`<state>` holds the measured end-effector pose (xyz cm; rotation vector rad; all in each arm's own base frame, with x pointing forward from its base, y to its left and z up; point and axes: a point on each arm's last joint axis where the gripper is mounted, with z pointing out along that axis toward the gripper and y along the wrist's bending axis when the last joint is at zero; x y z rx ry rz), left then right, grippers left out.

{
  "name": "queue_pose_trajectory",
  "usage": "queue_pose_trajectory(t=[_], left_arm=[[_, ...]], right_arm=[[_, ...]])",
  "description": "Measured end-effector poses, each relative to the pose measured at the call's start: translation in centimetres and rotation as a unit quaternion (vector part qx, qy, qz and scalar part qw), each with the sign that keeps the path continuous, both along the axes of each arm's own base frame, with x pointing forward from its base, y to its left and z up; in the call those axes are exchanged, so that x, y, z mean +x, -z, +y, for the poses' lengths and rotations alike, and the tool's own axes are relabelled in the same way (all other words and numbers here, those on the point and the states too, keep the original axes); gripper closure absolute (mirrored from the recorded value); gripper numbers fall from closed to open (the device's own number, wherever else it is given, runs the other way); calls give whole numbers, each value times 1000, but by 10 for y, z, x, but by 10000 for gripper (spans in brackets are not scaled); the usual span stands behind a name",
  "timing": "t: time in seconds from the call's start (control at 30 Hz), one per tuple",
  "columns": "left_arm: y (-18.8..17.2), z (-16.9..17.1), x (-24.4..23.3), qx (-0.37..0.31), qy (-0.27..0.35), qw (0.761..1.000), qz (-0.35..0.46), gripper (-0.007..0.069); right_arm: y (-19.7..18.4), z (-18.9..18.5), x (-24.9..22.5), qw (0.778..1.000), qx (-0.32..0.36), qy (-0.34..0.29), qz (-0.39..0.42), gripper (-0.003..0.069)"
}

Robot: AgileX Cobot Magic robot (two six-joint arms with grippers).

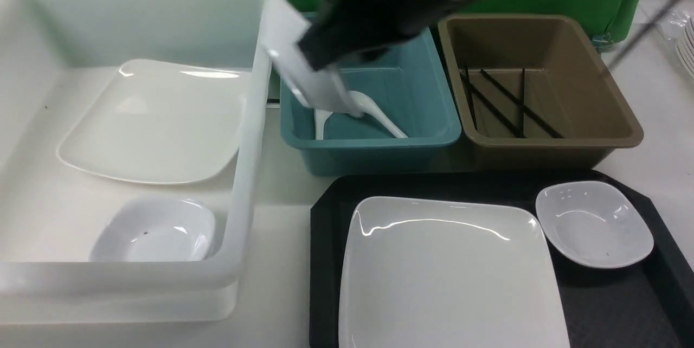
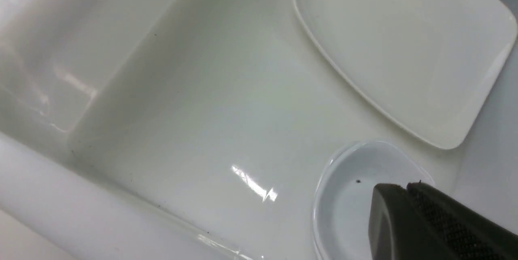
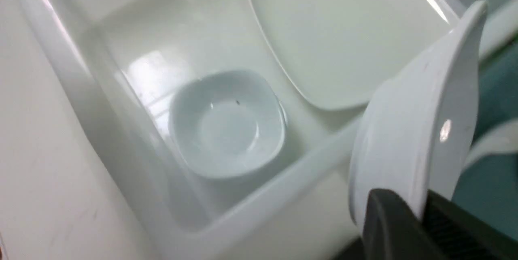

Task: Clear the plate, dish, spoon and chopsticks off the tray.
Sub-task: Use the right arm to put the small plate into the large storage box on the left

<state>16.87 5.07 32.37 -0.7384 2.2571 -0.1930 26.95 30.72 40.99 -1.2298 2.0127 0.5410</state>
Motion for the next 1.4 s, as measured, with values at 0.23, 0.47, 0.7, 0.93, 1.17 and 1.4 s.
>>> queue_pose_trajectory(t=[0.23, 0.47, 0.7, 0.93, 1.17, 1.4], left_arm=[[1, 0, -1, 3, 4, 1000, 12, 615], [2, 0, -2, 6, 5, 1000, 13, 615], [2, 0, -2, 6, 5, 1000, 13, 615], [2, 0, -2, 6, 5, 1000, 13, 615], [1, 0, -2, 12, 13, 1000, 13, 614], [1, -1, -1, 17, 23, 1000, 12, 614]], right_arm=[[47, 85, 5, 998, 8, -58, -13, 595], [117, 131, 5, 994, -38, -102, -1, 595], [152, 143, 9, 989, -68, -128, -9, 588], [155, 141, 7, 988, -84, -132, 7, 405], [155, 135, 2, 988, -97, -107, 57, 184], [103, 106, -3, 984, -159, -75, 32, 259]])
